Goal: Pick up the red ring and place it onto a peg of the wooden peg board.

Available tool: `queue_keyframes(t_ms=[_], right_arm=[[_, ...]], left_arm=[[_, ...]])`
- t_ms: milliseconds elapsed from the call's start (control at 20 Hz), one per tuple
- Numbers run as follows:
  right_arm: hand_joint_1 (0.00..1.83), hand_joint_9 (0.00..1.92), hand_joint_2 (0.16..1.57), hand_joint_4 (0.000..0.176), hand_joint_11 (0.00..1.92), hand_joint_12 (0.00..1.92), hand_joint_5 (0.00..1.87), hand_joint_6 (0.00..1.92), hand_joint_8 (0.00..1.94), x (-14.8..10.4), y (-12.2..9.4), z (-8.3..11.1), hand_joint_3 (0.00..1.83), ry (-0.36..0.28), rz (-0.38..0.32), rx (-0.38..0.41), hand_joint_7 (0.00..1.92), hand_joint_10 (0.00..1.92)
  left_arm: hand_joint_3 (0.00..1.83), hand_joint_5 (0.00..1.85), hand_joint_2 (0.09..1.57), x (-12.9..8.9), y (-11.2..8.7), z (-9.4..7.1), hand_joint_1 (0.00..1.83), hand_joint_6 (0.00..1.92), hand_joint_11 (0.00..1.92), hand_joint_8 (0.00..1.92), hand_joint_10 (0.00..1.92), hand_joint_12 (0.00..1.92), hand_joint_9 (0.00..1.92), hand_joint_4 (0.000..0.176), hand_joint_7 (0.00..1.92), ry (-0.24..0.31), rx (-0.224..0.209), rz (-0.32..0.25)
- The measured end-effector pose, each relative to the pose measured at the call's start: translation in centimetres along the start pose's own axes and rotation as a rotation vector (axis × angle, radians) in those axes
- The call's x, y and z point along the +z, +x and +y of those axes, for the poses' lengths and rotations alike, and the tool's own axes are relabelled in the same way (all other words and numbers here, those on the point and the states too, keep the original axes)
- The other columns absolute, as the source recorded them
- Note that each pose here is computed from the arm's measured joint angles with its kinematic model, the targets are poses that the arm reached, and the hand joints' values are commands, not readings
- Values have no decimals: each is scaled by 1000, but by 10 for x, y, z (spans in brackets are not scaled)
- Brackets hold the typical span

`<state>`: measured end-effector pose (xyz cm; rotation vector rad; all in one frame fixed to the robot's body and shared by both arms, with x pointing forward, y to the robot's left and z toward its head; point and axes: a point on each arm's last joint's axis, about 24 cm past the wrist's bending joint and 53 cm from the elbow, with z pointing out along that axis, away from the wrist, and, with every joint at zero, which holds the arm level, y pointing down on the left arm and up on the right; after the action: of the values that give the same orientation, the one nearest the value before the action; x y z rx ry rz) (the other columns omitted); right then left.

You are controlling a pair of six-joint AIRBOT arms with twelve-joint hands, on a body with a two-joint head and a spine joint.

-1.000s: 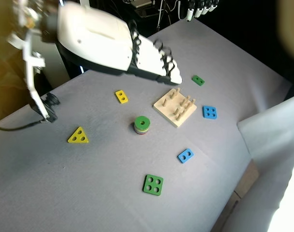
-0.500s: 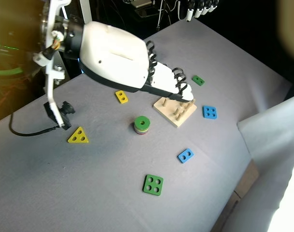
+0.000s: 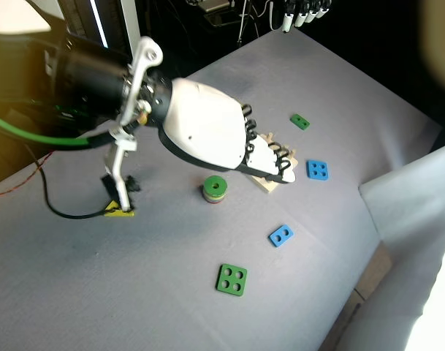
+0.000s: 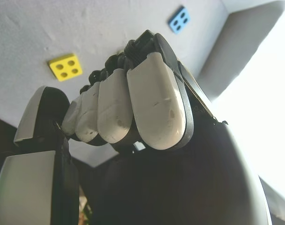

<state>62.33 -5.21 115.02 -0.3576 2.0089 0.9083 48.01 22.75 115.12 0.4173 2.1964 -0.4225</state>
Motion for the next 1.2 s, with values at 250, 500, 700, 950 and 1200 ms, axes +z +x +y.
queue_keyframes(t_ms=[250,500,700,950,1200], right_arm=[[641,0,822,139,0,0,733,5,12,14,16,-18,0,39,31,7,319,0],[602,0,811,154,0,0,755,13,0,23,24,-27,0,55,49,7,153,0],[604,0,818,168,0,0,802,25,0,27,39,-43,0,86,78,9,95,0],[615,0,823,149,0,0,806,16,11,36,46,-49,0,92,92,10,128,0],[622,0,829,152,0,0,819,14,8,41,50,-64,1,120,99,8,124,0]], left_arm=[[0,1389,1450,0,0,0,864,1921,1783,1921,1921,1921,1680,176,1573,-2,1,0],[1,1372,1457,0,0,0,855,1921,1780,1921,1921,1921,1675,176,1566,-2,0,0],[1,1385,1457,0,0,1,848,1921,1784,1921,1921,1921,1678,176,1572,-2,0,0],[0,1375,1446,0,0,1,867,1921,1777,1921,1921,1921,1673,176,1564,-3,1,0],[0,1387,1454,0,0,1,849,1921,1785,1921,1921,1921,1682,176,1575,-5,1,0]])
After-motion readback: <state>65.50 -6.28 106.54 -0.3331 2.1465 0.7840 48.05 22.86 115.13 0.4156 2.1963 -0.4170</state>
